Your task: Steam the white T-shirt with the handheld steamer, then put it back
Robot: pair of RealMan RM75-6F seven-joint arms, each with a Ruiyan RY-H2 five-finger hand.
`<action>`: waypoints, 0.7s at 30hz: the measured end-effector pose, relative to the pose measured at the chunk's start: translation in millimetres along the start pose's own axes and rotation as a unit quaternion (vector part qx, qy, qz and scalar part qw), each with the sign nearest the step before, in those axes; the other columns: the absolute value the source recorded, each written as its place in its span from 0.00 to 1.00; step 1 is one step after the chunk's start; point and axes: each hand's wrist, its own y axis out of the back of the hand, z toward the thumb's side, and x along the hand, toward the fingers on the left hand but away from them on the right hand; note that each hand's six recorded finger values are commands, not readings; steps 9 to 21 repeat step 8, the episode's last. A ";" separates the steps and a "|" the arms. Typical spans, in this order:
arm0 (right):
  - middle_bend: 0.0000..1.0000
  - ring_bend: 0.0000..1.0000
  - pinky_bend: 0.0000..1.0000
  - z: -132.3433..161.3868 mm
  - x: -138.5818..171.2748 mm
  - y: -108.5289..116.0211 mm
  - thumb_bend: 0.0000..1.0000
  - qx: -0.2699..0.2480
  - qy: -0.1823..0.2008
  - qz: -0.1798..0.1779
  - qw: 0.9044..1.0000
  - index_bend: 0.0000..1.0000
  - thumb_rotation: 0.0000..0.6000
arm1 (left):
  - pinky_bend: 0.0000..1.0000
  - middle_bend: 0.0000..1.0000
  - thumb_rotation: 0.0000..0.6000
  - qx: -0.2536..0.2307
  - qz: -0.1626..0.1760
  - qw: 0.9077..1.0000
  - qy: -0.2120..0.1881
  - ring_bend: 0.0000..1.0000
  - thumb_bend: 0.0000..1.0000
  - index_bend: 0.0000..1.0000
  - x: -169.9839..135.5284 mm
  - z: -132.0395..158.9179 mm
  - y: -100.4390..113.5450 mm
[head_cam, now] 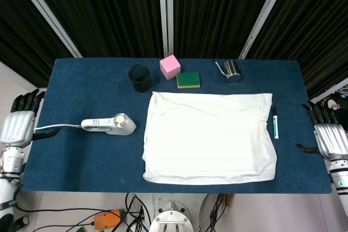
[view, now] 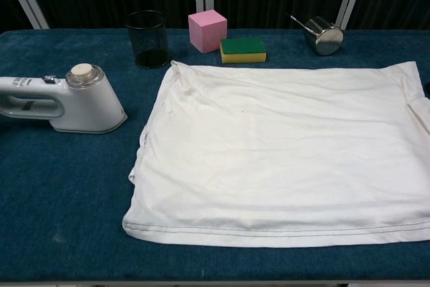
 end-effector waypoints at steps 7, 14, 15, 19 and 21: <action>0.00 0.00 0.03 -1.3 29.9 3.1 0.00 -0.005 0.000 -0.035 0.999 0.00 1.00 | 0.00 0.00 0.78 0.000 0.007 0.999 0.042 0.00 0.06 0.00 -62.6 -34.9 -7.9; 0.01 0.00 0.03 -0.7 32.9 2.3 0.00 -0.005 0.000 -0.035 0.999 0.00 1.00 | 0.00 0.00 0.78 -0.001 0.004 0.999 0.046 0.00 0.06 0.00 -69.0 -36.5 -9.8; 0.01 0.00 0.03 -0.7 32.9 2.3 0.00 -0.005 0.000 -0.035 0.999 0.00 1.00 | 0.00 0.00 0.78 -0.001 0.004 0.999 0.046 0.00 0.06 0.00 -69.0 -36.5 -9.8; 0.01 0.00 0.03 -0.7 32.9 2.3 0.00 -0.005 0.000 -0.035 0.999 0.00 1.00 | 0.00 0.00 0.78 -0.001 0.004 0.999 0.046 0.00 0.06 0.00 -69.0 -36.5 -9.8; 0.01 0.00 0.03 -0.7 32.9 2.3 0.00 -0.005 0.000 -0.035 0.999 0.00 1.00 | 0.00 0.00 0.78 -0.001 0.004 0.999 0.046 0.00 0.06 0.00 -69.0 -36.5 -9.8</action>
